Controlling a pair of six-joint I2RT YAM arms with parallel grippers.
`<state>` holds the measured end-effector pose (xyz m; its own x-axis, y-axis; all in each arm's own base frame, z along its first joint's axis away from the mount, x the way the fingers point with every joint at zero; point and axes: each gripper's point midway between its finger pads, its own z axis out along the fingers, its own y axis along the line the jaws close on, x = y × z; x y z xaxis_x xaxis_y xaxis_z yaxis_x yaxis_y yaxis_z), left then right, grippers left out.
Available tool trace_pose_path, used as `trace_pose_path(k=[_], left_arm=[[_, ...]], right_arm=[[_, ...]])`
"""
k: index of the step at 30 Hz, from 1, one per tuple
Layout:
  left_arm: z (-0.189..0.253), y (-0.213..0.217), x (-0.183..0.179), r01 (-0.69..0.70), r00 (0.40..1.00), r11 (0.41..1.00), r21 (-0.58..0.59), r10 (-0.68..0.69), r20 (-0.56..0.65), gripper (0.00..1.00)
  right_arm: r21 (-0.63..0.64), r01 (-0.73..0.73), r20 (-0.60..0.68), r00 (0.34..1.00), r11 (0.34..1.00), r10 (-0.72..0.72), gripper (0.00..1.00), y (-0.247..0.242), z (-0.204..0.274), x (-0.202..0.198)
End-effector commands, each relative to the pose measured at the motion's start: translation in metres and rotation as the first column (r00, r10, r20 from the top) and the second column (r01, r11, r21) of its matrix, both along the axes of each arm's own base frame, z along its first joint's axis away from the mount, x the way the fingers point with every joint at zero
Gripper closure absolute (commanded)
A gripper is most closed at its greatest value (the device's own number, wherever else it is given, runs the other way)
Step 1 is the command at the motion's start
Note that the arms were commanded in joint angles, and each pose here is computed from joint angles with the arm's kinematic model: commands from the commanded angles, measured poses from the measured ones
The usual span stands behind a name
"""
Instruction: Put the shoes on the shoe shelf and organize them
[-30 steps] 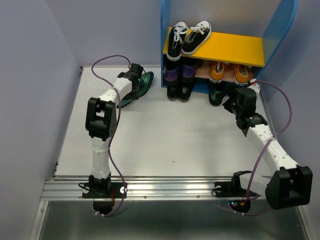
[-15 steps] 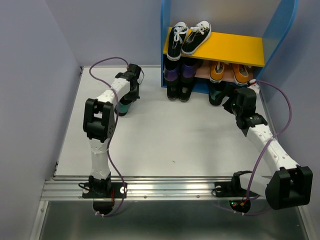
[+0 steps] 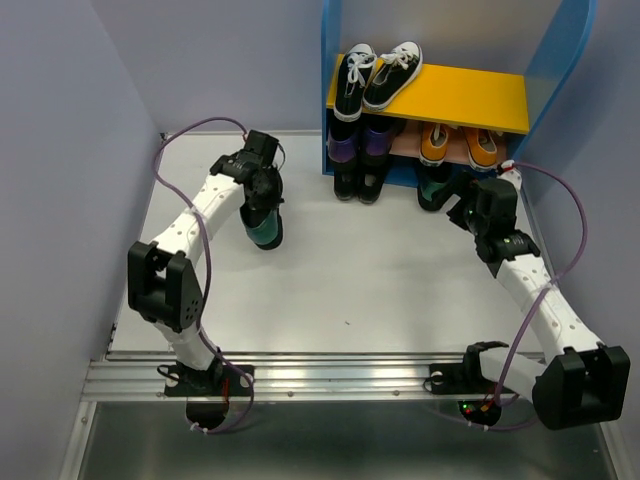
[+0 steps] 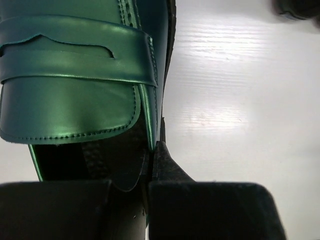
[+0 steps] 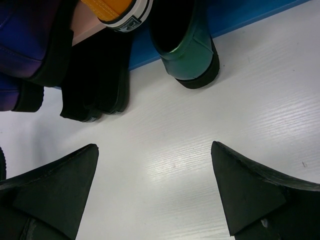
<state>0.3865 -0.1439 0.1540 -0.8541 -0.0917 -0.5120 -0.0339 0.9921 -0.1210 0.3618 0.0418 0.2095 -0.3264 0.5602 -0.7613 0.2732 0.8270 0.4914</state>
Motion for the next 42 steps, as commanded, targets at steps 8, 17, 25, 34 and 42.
trace_pose_path(k=[8,17,25,34,42], left_arm=[[0.044,-0.108,-0.062,0.051,0.994,0.955,-0.291,-0.02,0.108,1.0],[0.023,-0.141,-0.083,-0.029,0.996,0.946,-0.323,0.053,0.065,1.0],[0.007,-0.177,-0.09,0.002,1.0,0.922,-0.387,-0.001,0.005,0.91],[0.017,-0.185,-0.101,0.049,0.999,0.897,-0.44,-0.053,0.002,0.16],[0.102,-0.154,-0.099,0.084,0.978,0.88,-0.468,0.018,0.21,0.16]], right_arm=[[-0.042,-0.072,-0.031,0.997,0.997,0.07,0.0,0.003,0.002,-0.023],[-0.057,-0.096,-0.06,0.994,0.994,0.092,0.0,0.003,-0.001,-0.035],[-0.078,-0.128,-0.124,0.985,0.989,0.118,0.0,0.003,-0.01,-0.045],[-0.071,-0.146,-0.142,0.981,0.987,0.135,0.0,0.006,-0.014,-0.047],[-0.093,-0.205,-0.121,0.974,0.974,0.193,0.0,0.023,0.002,-0.041]])
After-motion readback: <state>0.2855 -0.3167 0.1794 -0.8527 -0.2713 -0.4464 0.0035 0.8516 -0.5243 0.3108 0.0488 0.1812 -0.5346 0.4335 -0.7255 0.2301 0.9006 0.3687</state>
